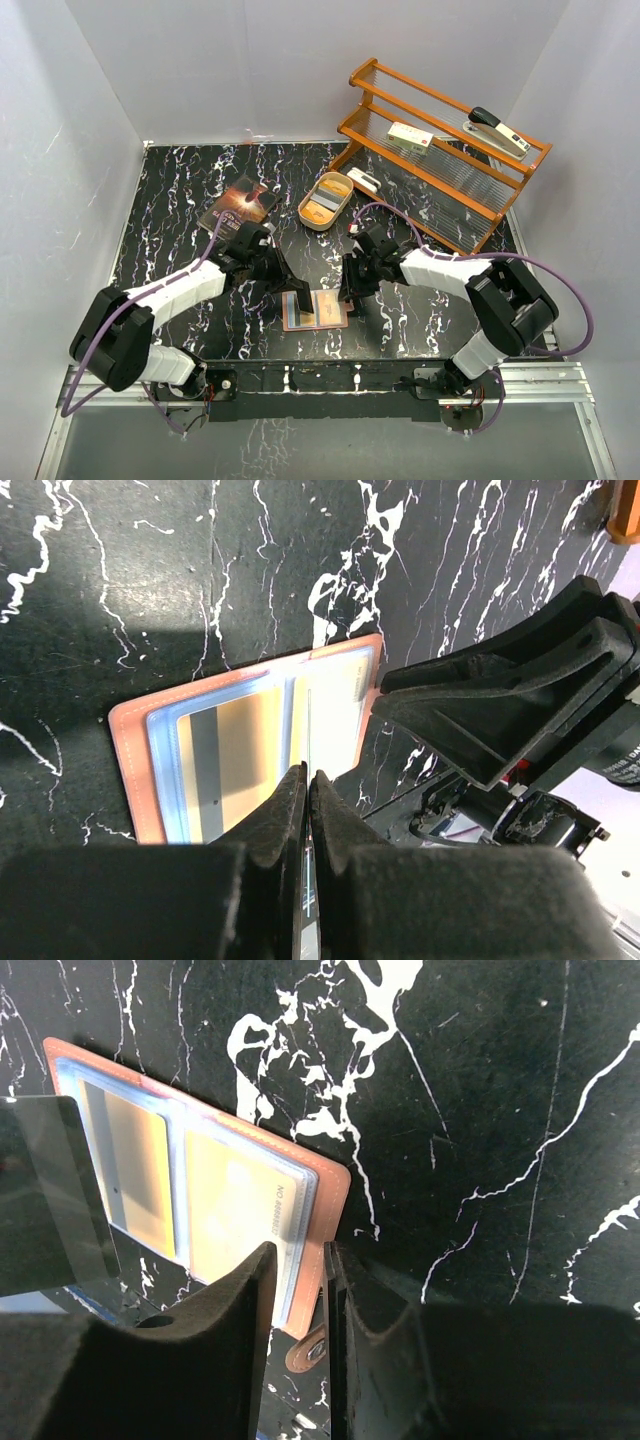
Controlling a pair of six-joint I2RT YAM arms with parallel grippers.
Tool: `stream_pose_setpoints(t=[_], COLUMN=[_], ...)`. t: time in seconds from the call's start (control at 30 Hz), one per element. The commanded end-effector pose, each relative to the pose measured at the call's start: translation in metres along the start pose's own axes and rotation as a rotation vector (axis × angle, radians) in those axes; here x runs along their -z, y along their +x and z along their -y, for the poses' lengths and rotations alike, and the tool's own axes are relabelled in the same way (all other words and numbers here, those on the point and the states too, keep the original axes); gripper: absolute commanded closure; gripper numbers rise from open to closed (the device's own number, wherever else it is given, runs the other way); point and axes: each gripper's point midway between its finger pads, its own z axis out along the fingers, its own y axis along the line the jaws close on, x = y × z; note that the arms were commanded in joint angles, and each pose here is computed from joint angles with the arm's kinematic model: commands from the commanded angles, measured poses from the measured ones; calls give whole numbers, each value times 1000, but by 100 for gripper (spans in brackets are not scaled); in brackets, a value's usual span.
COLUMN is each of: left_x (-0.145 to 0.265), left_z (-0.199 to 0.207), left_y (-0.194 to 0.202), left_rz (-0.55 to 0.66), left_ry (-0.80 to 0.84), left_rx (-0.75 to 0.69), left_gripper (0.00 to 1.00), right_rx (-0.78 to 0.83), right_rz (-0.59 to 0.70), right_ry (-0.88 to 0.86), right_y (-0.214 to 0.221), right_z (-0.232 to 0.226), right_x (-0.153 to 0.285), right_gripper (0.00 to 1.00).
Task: Put the credit cards into the card holder
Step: Insert the credit card into the card holder.
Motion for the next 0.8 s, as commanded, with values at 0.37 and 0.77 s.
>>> stream_pose_setpoints(t=[0.37,0.77], left_x=[-25,-38], left_z=[1,-8], left_y=[21,32], left_rz=[-109,-160], left_ry=[137,161], left_rx=[-79,-82], left_gripper=[100,100], right_rx=[40,36], right_rz=[37,41], right_ry=[17,12], right_y=[-8,-6], right_z=[2,4], right_x=[-8,-8], right_gripper=[85,87])
